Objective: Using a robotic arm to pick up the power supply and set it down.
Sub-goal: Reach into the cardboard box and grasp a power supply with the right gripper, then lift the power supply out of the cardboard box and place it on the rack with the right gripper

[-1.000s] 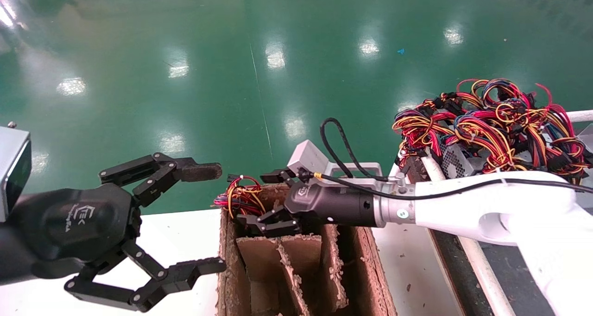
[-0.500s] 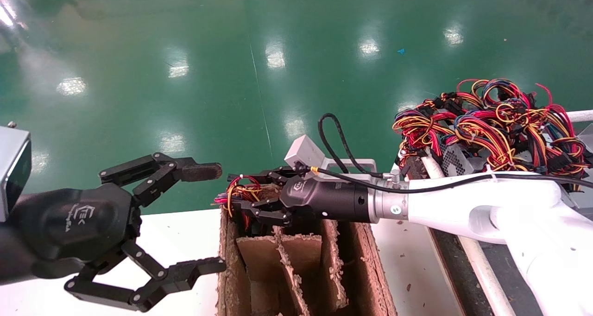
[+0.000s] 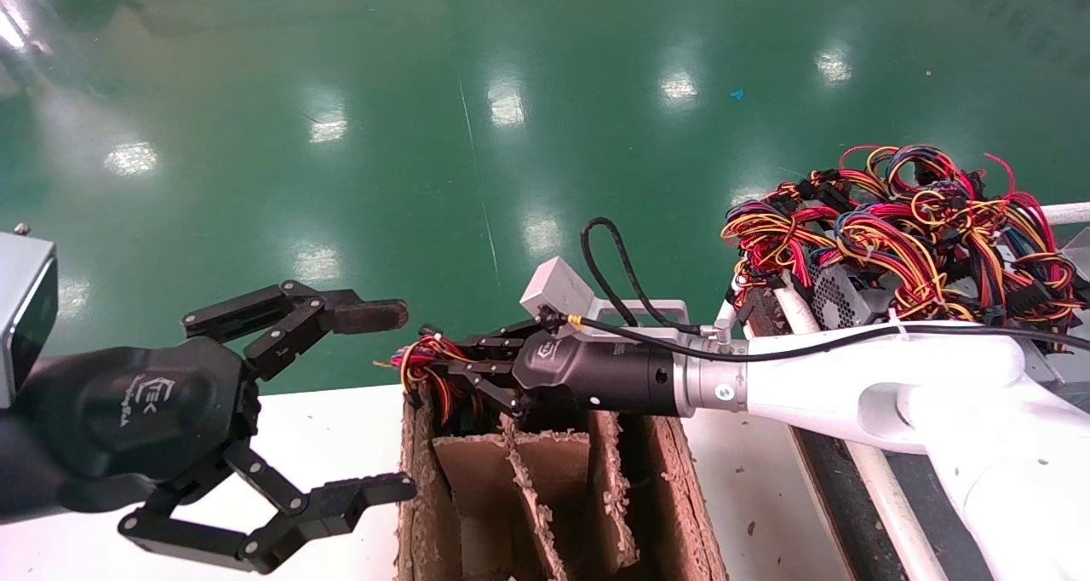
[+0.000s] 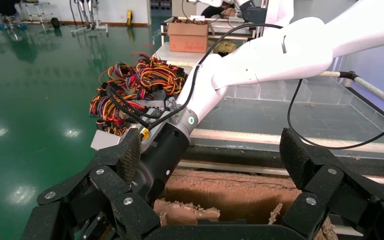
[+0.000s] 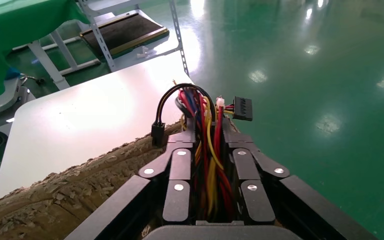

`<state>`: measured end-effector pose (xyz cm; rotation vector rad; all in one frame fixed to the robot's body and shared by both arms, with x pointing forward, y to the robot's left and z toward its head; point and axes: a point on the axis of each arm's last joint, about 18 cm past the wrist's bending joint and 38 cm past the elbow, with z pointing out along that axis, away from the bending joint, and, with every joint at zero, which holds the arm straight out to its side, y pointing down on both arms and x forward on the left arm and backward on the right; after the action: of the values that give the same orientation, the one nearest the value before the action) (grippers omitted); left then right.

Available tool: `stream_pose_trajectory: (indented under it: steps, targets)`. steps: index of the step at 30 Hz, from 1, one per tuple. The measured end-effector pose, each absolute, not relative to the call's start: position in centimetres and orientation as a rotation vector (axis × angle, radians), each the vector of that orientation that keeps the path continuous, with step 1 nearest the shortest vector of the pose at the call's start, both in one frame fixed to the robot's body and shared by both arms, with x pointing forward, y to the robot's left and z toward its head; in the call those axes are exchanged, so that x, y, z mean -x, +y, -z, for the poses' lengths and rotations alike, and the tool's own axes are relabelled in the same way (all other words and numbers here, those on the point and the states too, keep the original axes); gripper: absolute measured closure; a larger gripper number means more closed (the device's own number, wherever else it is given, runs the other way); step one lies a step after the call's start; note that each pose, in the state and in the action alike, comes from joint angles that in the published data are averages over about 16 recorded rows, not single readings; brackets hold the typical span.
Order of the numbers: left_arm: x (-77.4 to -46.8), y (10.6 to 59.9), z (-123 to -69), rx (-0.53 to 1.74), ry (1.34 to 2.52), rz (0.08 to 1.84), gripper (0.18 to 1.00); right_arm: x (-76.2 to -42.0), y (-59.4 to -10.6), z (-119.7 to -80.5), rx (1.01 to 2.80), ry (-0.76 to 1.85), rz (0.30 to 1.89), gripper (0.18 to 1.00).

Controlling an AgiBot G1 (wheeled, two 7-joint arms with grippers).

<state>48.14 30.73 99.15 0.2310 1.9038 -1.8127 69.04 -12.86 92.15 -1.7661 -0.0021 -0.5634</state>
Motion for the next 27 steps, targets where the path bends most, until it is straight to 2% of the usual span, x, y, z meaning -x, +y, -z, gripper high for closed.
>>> stream_pose_trajectory:
  steps: [8,18,27]
  targets:
    - [-48.1,30.7,-99.2,-0.231,1.904,1.813,0.184,-68.9,-13.0,-92.6,1.750,-0.023,0.571,0.914]
    - [-48.1,30.7,-99.2,-0.231,1.904,1.813,0.184,-68.2,-14.2,-94.7,1.695,-0.079,0.599,0.945]
    - [-48.1,30.7,-99.2,-0.231,1.904,1.813,0.184,-66.4,-17.2,-99.0,1.600,-0.153,0.625,0.947]
